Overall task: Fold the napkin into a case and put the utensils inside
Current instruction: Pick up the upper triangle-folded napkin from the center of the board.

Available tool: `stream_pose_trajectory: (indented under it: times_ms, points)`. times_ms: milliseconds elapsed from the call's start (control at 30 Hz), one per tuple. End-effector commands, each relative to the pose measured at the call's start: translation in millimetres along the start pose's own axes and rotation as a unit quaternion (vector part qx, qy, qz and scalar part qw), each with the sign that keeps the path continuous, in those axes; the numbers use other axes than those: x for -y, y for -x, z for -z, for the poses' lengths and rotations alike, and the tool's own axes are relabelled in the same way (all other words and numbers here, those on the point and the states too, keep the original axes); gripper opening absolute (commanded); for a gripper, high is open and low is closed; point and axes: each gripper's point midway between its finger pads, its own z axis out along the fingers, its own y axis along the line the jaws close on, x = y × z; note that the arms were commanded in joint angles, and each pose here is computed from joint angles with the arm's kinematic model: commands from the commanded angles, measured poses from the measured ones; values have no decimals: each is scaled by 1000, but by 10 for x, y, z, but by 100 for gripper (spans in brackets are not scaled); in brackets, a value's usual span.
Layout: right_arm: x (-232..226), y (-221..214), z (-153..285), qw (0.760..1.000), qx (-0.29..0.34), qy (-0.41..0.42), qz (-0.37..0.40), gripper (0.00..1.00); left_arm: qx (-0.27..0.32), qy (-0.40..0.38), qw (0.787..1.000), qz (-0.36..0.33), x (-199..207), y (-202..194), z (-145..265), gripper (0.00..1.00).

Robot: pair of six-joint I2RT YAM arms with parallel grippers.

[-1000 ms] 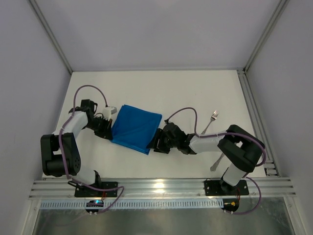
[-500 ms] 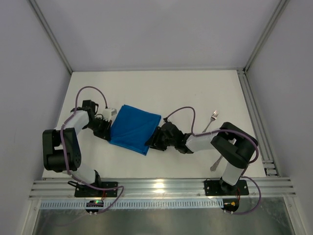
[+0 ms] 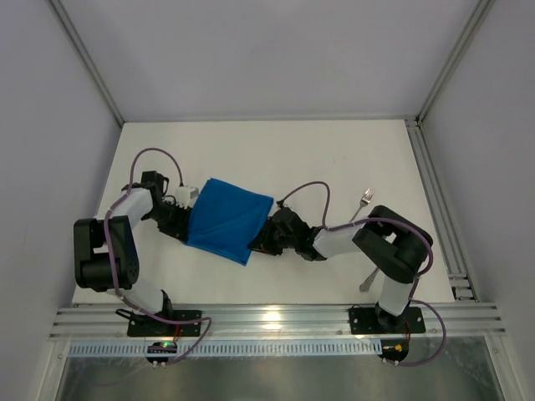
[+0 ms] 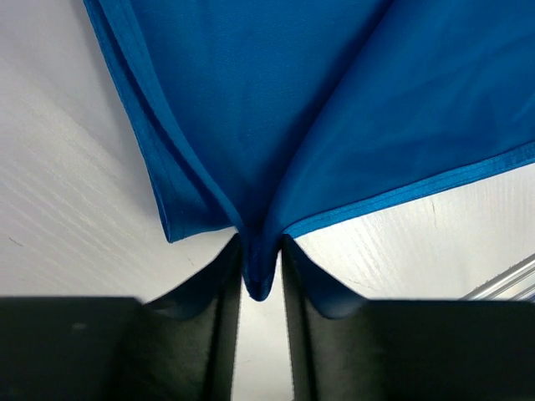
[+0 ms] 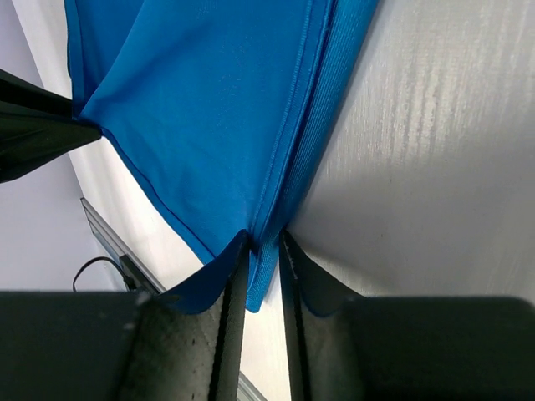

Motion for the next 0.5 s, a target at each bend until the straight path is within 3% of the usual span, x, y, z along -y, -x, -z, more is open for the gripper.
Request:
stream_pose_trajectory:
  times_ms: [0,200,467]
  points:
    - [279,-27,-70,999,3,-50,9,24,13,26,1000,-6,-86,70,83,30]
    - [225,-14,-84,999,2,-42,16,8,33,53,998,-23,-101,159,274,48]
    - [165,18,-85,999,4,-27,21,4,70,50,995,-44,55,333,616,54]
